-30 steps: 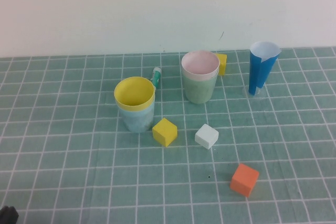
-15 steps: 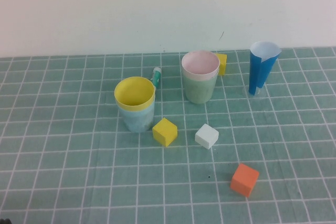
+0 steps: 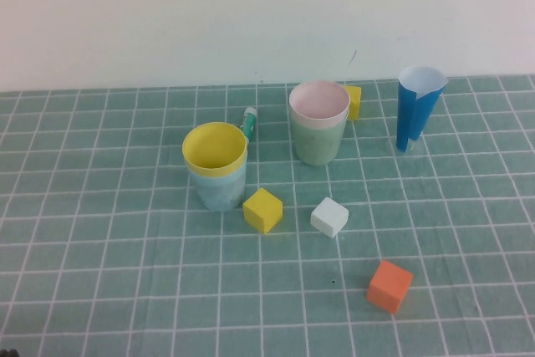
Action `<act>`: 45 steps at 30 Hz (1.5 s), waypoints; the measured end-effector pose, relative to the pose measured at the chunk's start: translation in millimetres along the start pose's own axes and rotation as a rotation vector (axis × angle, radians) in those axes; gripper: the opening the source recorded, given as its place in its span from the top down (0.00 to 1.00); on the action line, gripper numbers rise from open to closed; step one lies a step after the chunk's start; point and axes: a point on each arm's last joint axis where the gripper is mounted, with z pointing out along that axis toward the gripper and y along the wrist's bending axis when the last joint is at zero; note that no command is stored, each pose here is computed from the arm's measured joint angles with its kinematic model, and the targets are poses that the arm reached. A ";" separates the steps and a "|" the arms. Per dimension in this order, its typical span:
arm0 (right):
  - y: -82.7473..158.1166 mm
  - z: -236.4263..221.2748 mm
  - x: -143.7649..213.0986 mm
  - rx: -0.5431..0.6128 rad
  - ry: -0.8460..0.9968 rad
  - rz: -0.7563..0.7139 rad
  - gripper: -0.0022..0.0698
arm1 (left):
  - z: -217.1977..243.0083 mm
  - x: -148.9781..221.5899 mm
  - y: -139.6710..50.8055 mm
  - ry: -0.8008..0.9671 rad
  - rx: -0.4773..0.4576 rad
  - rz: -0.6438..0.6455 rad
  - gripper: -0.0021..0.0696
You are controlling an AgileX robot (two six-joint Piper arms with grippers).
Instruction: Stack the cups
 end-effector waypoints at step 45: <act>-4.3 -26.9 41.1 0.362 -0.168 0.079 0.97 | -0.1 0.1 0.0 0.000 0.001 0.005 0.97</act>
